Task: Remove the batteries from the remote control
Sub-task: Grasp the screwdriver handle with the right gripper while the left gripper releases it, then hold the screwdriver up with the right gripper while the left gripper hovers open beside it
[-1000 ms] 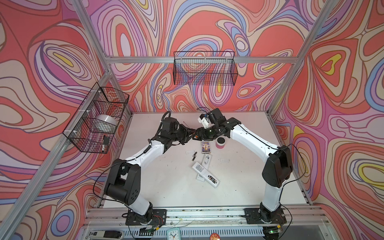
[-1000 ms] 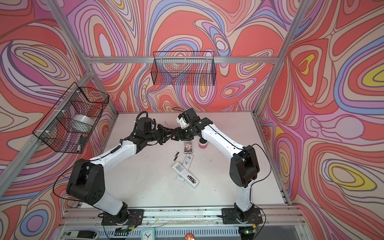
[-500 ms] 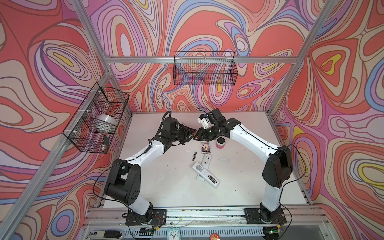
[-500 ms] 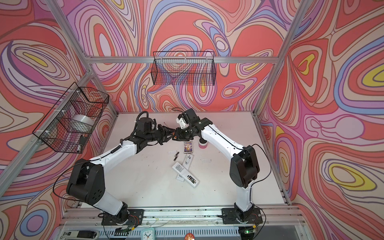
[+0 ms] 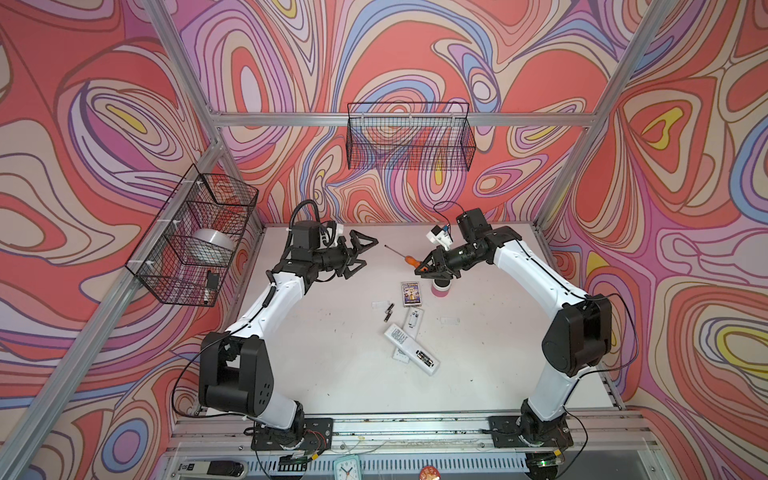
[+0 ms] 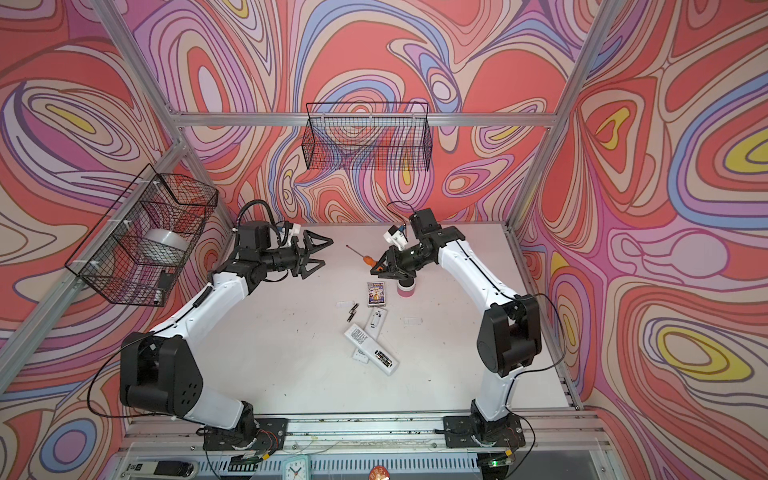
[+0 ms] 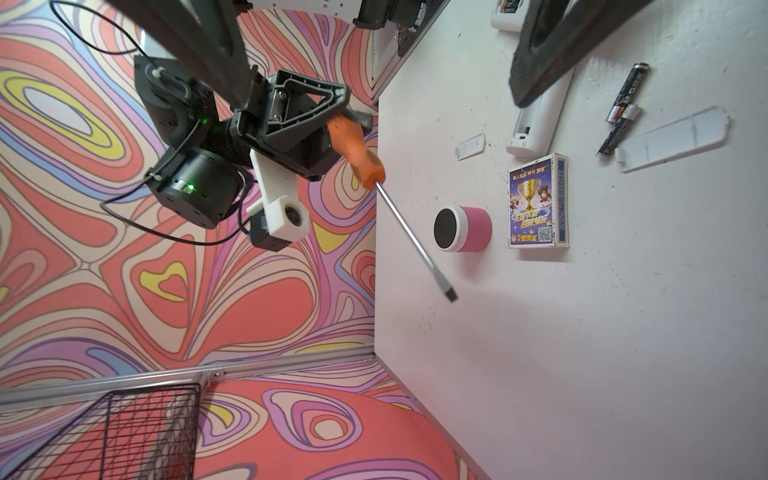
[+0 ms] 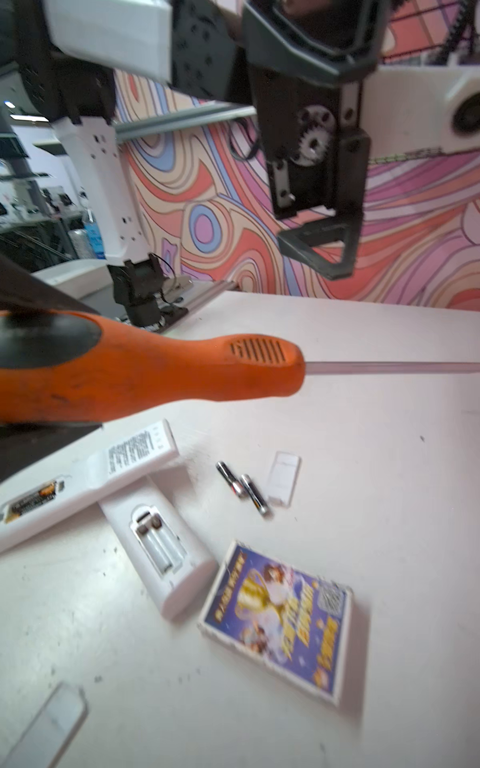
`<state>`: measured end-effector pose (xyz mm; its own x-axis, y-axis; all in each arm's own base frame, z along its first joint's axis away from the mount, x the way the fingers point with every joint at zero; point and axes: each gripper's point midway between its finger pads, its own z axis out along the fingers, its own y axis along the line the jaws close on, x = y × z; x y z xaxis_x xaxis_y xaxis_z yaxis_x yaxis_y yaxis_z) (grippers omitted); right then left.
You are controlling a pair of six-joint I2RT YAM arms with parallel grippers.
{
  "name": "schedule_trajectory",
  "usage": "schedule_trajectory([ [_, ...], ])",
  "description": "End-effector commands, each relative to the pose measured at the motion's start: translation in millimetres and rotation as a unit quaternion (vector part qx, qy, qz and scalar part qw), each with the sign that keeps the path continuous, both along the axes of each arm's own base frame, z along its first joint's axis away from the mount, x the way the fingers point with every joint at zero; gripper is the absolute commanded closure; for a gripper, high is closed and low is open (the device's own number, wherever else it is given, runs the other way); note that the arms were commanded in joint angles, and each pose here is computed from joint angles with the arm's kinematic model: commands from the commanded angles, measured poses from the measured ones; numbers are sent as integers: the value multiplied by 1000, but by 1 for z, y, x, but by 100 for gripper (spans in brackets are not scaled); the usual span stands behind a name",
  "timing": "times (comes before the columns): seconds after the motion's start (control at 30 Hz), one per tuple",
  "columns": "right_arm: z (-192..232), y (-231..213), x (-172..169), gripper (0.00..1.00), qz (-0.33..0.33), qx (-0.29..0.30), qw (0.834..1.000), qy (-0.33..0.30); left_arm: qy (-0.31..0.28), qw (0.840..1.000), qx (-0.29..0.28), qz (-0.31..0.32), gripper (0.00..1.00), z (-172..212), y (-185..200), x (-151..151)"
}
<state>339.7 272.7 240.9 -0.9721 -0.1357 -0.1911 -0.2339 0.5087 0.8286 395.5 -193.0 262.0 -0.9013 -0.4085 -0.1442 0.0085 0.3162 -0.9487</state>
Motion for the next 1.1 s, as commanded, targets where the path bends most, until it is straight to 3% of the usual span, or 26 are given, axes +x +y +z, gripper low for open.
schedule_trajectory([
  [0.0,45,12,-41,96,70,98,993,8,-42,992,-76,-88,0,22,-18,-13],
  [0.13,53,13,-44,96,72,116,991,3,-10,991,-87,-104,0,14,-21,-12],
  [0.3,52,13,-48,96,77,123,989,13,-35,990,-91,-101,3,28,-21,-8],
  [0.4,54,13,-51,96,81,127,988,17,-41,988,-105,-102,15,35,-23,-1],
  [0.57,49,14,-49,96,83,129,988,25,-49,979,-159,-117,43,54,-27,6],
  [0.77,47,17,-45,96,85,132,987,29,-41,977,-168,-121,53,47,-28,8],
  [0.97,43,18,-40,96,81,125,988,27,-36,976,-174,-123,80,43,-28,10],
  [1.07,42,19,-36,96,77,122,989,22,-29,976,-181,-118,84,39,-28,13],
])
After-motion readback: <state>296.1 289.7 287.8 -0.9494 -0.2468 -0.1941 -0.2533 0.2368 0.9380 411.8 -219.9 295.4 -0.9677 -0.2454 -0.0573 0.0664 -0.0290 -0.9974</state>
